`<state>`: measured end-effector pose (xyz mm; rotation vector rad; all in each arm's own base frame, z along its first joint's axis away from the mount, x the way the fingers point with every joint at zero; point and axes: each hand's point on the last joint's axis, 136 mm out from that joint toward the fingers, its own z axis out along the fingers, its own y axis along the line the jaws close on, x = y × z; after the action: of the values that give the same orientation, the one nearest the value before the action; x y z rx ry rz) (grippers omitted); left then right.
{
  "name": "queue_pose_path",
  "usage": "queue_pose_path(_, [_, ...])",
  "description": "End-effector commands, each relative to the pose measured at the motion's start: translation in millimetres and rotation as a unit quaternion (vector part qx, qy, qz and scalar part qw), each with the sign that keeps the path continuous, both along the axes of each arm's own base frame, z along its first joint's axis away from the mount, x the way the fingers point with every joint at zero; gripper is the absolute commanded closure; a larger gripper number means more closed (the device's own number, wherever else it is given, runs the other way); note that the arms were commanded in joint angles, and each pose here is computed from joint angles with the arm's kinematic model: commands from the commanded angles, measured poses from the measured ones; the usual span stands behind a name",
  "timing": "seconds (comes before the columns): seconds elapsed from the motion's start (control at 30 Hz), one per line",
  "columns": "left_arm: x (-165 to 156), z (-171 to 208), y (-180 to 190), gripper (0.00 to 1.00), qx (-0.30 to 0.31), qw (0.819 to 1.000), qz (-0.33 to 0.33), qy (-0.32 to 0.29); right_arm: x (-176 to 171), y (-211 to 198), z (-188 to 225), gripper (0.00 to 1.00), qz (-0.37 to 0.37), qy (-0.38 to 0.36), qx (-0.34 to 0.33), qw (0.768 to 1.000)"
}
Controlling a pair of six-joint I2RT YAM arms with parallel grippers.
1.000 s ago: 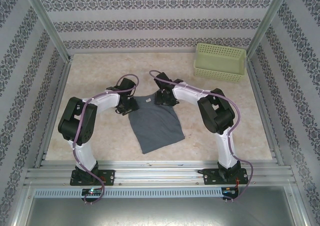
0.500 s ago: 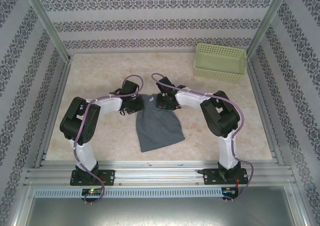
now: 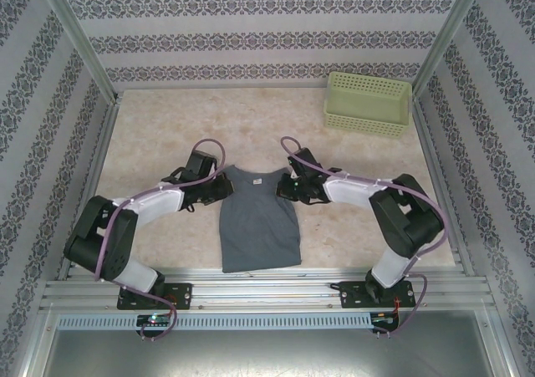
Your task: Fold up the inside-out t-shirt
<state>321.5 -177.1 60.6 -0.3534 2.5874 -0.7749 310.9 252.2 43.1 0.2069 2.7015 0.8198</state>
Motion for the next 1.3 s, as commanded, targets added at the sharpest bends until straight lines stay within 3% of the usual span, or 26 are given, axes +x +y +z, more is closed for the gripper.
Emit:
queue_pose_path(0.0, [5.7, 21.6, -5.2, 1.00, -0.019, 0.999, -0.008, -0.050, 8.2, 1.4, 23.8, 1.00, -0.027, -0.030, 0.066, 0.997])
queue_pose_path(0.47, [25.1, 66.6, 9.0, 1.00, -0.032, 0.995, 0.009, -0.093, 31.5, -12.6, 87.9, 1.00, -0.036, -0.106, 0.066, 0.992])
queue_pose_path(0.6, [58.5, 98.3, 20.3, 1.00, -0.037, 0.991, 0.022, -0.127, 63.0, -13.4, 117.4, 1.00, -0.041, -0.138, 0.067, 0.987])
queue_pose_path(0.73, [113.7, 143.6, 29.0, 1.00, -0.047, 0.983, 0.028, -0.174, 116.7, -11.7, 153.4, 1.00, -0.052, -0.173, 0.081, 0.980])
queue_pose_path(0.93, [172.6, 193.5, 37.0, 1.00, 0.027, 0.972, 0.014, -0.233, 186.0, -2.1, 195.8, 1.00, -0.045, -0.220, 0.081, 0.971])
queue_pose_path(1.07, [156.3, 200.8, 27.5, 1.00, -0.006, 0.964, -0.005, -0.264, 179.9, 5.6, 187.4, 1.00, -0.029, -0.231, 0.074, 0.970])
queue_pose_path(1.27, [82.0, 147.8, 17.8, 1.00, -0.062, 0.968, -0.023, -0.242, 120.0, 0.3, 137.8, 1.00, -0.008, -0.212, 0.071, 0.975])
